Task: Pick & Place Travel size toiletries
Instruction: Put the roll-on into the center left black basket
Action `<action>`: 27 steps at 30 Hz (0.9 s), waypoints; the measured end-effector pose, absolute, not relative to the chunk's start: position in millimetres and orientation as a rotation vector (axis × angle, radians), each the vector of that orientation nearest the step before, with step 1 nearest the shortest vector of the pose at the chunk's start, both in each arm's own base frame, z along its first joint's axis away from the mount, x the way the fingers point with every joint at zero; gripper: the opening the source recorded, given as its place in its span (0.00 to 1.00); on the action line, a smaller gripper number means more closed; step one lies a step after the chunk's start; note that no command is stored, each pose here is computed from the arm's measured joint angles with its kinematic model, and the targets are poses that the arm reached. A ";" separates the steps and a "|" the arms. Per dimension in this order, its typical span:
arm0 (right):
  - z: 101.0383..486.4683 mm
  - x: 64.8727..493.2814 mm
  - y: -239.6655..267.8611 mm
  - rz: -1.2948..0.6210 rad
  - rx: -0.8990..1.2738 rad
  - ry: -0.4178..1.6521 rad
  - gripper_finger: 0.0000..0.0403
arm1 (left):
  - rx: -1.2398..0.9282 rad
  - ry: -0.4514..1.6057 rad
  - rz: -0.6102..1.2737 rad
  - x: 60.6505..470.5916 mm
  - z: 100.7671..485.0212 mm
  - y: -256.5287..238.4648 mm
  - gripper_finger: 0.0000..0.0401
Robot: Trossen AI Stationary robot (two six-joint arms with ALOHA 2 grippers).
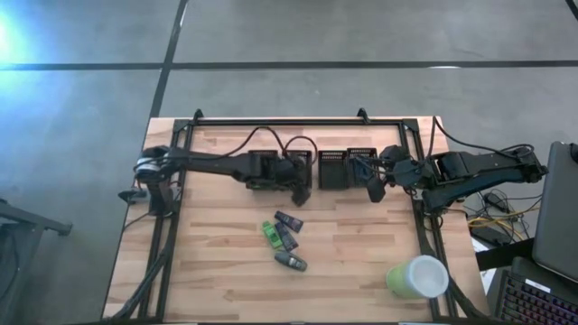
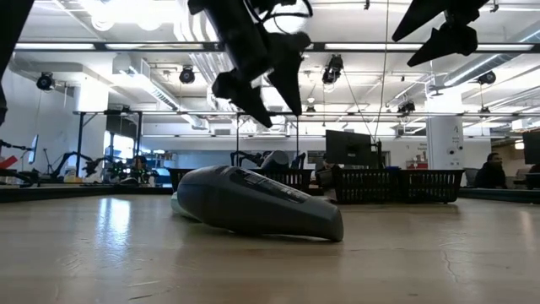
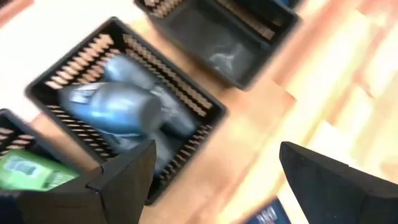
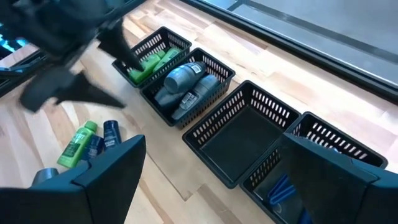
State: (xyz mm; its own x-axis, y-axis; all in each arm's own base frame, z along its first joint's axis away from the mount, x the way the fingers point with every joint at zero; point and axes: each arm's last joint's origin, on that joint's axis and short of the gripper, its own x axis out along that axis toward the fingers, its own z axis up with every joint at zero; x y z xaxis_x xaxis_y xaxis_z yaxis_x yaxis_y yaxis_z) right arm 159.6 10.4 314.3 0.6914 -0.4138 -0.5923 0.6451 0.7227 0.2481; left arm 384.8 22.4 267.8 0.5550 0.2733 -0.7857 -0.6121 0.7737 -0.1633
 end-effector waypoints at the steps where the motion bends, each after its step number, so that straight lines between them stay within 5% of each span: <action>1: 314.4 159.6 10.3 -0.619 0.465 0.532 0.90 | -0.443 0.837 0.514 384.5 268.9 18.6 0.86; 11: 314.4 159.5 10.2 -0.621 0.464 0.531 0.90 | -0.304 0.899 0.241 384.5 271.0 -20.3 0.86; 27: 314.4 159.6 10.3 -0.621 0.468 0.530 0.90 | -0.157 0.924 0.070 377.7 269.6 -72.6 0.86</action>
State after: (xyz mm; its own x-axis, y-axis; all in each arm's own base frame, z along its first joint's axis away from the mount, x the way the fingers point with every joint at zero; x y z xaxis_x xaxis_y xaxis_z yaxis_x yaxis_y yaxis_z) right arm 159.6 10.3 314.4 0.6903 -0.4183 -0.5904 0.6487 0.7191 0.2489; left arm 377.7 -72.6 269.6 0.6015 -0.0073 -0.7988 -0.1275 0.9863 -0.1050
